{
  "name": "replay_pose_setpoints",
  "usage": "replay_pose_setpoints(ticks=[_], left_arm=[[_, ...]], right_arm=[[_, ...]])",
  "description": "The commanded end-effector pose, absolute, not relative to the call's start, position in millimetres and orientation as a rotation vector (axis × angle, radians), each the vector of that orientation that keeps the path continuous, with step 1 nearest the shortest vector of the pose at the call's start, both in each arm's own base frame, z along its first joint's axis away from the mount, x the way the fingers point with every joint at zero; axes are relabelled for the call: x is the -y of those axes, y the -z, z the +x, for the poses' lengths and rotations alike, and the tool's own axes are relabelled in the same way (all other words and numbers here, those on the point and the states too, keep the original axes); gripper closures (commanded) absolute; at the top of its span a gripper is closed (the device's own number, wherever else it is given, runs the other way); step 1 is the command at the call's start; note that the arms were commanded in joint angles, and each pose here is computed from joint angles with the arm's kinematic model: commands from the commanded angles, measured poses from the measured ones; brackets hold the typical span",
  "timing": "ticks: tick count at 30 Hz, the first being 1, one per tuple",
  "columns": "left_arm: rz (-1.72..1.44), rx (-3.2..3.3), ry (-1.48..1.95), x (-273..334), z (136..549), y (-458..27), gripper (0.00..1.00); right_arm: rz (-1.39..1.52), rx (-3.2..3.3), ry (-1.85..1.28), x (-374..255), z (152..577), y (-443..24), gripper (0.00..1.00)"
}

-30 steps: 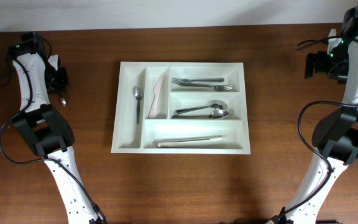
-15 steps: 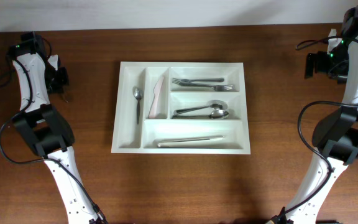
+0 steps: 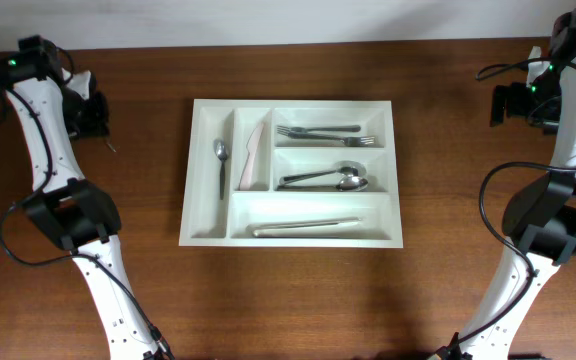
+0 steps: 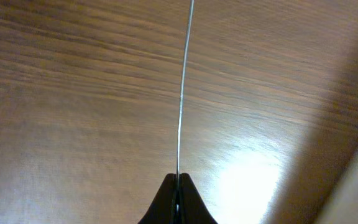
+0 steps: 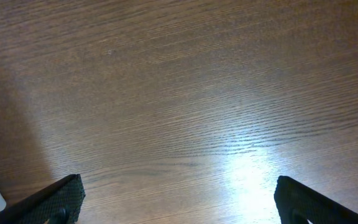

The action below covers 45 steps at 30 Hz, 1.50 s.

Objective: Pack container
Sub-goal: 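Lift the spoon into the tray's narrow left compartment and release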

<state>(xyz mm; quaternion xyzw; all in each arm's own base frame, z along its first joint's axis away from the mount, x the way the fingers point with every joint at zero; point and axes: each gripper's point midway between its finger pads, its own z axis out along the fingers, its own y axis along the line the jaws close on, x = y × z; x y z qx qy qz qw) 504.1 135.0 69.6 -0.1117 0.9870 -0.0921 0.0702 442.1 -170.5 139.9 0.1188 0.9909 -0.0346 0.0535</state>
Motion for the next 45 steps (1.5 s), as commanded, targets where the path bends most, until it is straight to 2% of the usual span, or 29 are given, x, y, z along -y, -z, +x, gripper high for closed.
replay_pose_setpoints(ticks=[1, 5, 14, 22, 28, 33, 36, 45], left_arm=[[-0.237, -2.853, 0.392, -108, 518, -108, 0.98], [-0.093, -2.798, 0.443, -58, 527, -140, 0.98], [0.156, -2.776, 0.458, 32, 527, -163, 0.98], [0.239, -2.822, 0.234, 47, 502, -190, 0.98], [0.252, -3.127, 0.193, 47, 438, -145, 0.98], [0.207, -3.294, 0.222, 49, 408, -110, 0.98], [0.207, -3.314, 0.231, 50, 405, -94, 0.98], [0.238, -3.272, 0.238, 60, 414, -91, 0.98]], right_arm=[[0.352, -3.012, 0.097, 170, 441, -140, 0.01], [0.352, -3.012, 0.097, 170, 441, -140, 0.01], [0.352, -3.012, 0.097, 170, 441, -140, 0.01], [0.352, -3.012, 0.097, 170, 441, -140, 0.01], [0.352, -3.012, 0.097, 170, 441, -140, 0.01], [0.352, -3.012, 0.097, 170, 441, -140, 0.01], [0.352, -3.012, 0.097, 170, 441, -140, 0.01], [0.352, -3.012, 0.097, 170, 441, -140, 0.01]])
